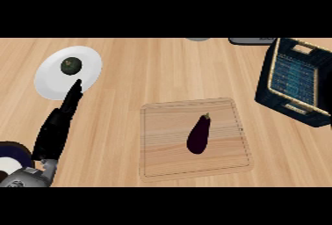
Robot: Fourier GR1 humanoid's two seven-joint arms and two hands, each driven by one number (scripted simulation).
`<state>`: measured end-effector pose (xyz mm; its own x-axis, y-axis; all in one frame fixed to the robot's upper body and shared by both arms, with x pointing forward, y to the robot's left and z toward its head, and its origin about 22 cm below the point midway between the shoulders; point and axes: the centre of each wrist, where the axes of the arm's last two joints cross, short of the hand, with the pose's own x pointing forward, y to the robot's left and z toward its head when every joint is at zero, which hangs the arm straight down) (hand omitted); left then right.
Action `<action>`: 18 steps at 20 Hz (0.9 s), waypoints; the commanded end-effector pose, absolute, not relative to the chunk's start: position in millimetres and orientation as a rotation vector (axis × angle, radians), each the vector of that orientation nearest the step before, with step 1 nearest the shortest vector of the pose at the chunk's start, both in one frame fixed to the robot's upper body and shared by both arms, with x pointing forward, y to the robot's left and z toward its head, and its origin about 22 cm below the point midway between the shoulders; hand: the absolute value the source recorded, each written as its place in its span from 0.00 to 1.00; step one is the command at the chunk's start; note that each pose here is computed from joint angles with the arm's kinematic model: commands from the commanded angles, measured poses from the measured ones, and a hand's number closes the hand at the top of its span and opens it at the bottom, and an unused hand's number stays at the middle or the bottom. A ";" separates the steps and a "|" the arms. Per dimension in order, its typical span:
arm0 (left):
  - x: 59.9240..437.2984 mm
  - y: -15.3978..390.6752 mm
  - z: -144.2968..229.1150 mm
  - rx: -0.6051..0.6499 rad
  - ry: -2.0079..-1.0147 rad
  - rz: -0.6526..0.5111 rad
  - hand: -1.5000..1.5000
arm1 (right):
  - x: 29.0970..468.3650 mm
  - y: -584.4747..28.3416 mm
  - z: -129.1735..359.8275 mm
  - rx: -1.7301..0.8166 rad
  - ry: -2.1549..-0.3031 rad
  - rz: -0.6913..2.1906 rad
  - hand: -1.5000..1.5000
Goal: Pick the eggplant from the cutting board and place it in the basket
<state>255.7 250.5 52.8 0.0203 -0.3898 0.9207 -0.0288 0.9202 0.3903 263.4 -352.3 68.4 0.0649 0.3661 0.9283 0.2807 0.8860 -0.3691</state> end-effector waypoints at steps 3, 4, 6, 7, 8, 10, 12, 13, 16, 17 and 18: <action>270.5 260.6 47.9 0.354 -1.536 -0.157 0.50 | 257.3 -329.1 55.7 -0.738 -1.420 -0.059 1.00; 267.1 285.9 54.6 0.383 -1.555 -0.114 0.50 | 245.8 -318.3 49.2 -0.784 -1.383 -0.086 1.00; 273.8 295.5 63.2 0.392 -1.571 -0.030 0.50 | 238.5 -319.1 40.6 -0.889 -1.304 -0.163 1.00; 275.2 280.5 49.9 0.288 -1.512 -0.020 0.50 | 264.0 -256.3 56.5 -0.606 -1.633 -0.088 1.00; 273.4 283.6 56.5 0.305 -1.524 -0.044 0.50 | 262.2 -236.9 61.2 -0.665 -1.731 -0.178 1.00; 283.0 263.8 58.4 0.269 -1.521 -0.044 0.50 | 278.8 -213.3 23.4 -0.885 -1.610 -0.134 0.00; 279.8 273.9 55.4 0.262 -1.533 -0.055 0.50 | 279.0 -205.1 -0.6 -1.009 -1.523 -0.180 0.00; 278.7 276.4 54.7 0.277 -1.524 -0.060 0.50 | 282.2 -217.7 -3.2 -1.093 -1.475 -0.207 0.00; 288.8 282.7 70.2 0.288 -1.548 -0.052 0.50 | 286.9 -228.9 -19.9 -1.214 -1.326 -0.209 0.00; 278.4 282.8 52.5 0.306 -1.513 -0.049 0.50 | 288.0 -243.0 -19.5 -1.277 -1.282 -0.208 0.00; 278.2 289.6 57.3 0.284 -1.515 -0.045 0.50 | 292.7 -245.6 -14.0 -1.285 -1.240 -0.191 0.00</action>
<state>279.9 280.0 57.1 0.0511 -0.2165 0.9750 -0.1430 0.9646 0.2216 285.1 -239.4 -5.9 0.2884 0.5085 0.8113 0.6820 0.4856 -0.5468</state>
